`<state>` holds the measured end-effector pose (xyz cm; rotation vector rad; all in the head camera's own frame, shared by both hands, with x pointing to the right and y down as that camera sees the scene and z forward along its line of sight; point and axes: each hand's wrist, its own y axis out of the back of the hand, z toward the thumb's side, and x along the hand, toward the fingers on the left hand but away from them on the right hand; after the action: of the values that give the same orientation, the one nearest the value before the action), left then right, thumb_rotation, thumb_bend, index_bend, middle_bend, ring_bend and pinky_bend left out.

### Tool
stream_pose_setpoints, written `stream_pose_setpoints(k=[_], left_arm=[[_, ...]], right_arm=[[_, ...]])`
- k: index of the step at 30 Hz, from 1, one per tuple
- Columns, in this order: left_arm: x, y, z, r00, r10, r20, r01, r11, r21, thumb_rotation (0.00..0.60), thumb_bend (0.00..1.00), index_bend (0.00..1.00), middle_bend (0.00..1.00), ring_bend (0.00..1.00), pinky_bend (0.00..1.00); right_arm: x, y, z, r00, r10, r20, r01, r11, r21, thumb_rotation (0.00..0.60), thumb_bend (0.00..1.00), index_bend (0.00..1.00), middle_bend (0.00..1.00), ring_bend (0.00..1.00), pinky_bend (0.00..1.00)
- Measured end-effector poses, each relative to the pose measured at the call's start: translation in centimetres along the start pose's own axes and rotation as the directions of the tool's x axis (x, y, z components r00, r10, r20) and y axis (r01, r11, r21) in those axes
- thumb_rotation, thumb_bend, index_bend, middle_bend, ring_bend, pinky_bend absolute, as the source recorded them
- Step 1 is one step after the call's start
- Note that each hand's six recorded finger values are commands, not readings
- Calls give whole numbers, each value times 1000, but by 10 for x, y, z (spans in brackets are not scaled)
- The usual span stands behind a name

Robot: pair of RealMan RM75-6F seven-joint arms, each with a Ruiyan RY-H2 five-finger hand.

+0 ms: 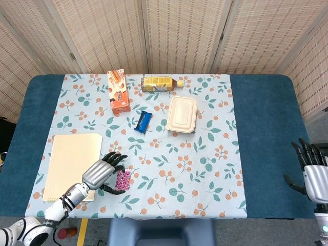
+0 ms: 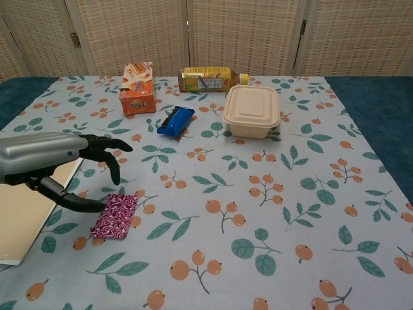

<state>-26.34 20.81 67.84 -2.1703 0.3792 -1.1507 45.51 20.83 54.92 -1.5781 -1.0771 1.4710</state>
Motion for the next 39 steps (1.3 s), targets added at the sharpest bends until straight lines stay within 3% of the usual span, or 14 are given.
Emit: stream_pose_setpoints(k=[11, 20, 39], left_arm=[[-7, -19, 1, 1000, -18, -4, 18, 999, 38, 234, 148, 377, 59, 0, 0], [-8, -32, 4, 999, -42, 11, 41, 995, 91, 233, 149, 282, 0, 0, 0], [-9, -53, 8, 996, -86, 0, 85, 984, 154, 233, 149, 281, 0, 0, 0]], right_arm=[[1, -2, 2, 1000, 6, -8, -6, 1000, -5, 600, 284, 0, 0, 0, 0], [3, 0, 3, 1000, 1, -12, -1, 1000, -9, 600, 284, 0, 0, 0, 0], [8, -1, 3, 1000, 7, -10, -7, 1000, -16, 600, 284, 0, 0, 0, 0]])
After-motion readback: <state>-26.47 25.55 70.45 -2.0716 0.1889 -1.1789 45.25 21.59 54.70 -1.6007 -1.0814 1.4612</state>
